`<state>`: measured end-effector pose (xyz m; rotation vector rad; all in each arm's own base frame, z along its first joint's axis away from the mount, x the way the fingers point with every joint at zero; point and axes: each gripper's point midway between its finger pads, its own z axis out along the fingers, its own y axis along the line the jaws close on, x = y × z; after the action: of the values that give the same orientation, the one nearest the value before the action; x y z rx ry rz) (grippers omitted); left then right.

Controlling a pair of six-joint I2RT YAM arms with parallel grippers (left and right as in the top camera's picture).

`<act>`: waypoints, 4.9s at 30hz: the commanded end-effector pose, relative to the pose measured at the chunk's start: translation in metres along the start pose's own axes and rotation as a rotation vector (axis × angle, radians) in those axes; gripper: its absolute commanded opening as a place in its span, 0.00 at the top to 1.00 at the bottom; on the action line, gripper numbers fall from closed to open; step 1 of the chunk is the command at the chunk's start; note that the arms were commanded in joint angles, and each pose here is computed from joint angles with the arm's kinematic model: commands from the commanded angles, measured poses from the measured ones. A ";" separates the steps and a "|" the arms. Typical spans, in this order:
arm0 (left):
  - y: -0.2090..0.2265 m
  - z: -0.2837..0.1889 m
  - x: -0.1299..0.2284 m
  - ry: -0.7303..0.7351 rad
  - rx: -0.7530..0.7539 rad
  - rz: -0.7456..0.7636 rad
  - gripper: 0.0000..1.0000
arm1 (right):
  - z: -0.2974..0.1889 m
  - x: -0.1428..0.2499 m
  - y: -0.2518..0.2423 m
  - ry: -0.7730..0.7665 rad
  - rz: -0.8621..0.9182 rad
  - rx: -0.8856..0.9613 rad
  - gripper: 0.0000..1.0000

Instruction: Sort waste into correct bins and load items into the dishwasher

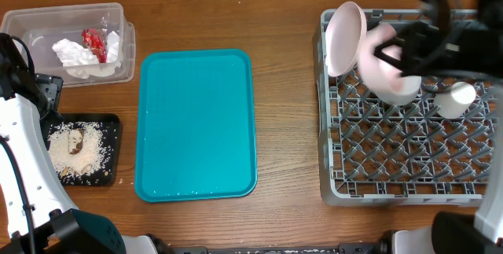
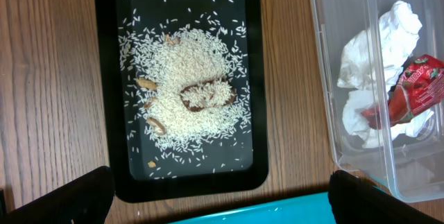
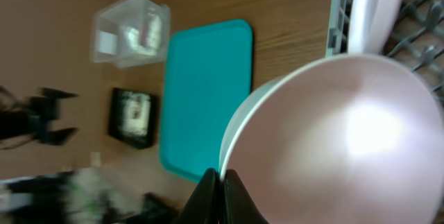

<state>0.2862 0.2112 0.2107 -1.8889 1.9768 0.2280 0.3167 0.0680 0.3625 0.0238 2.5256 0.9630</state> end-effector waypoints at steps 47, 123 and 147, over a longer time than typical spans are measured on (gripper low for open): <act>0.002 0.000 -0.003 -0.013 -0.013 0.015 0.00 | 0.016 0.089 -0.247 -0.221 0.699 -0.118 0.91; 0.002 0.000 -0.003 -0.013 -0.013 0.015 0.00 | 0.005 0.138 -0.045 -0.109 0.107 0.206 0.66; 0.002 0.000 -0.003 -0.013 -0.013 0.015 0.00 | 0.011 0.158 -0.054 -0.072 0.072 0.251 0.00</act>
<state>0.2862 0.2112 0.2107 -1.8889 1.9768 0.2280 0.1863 0.0637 0.2661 0.2664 2.5631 0.7029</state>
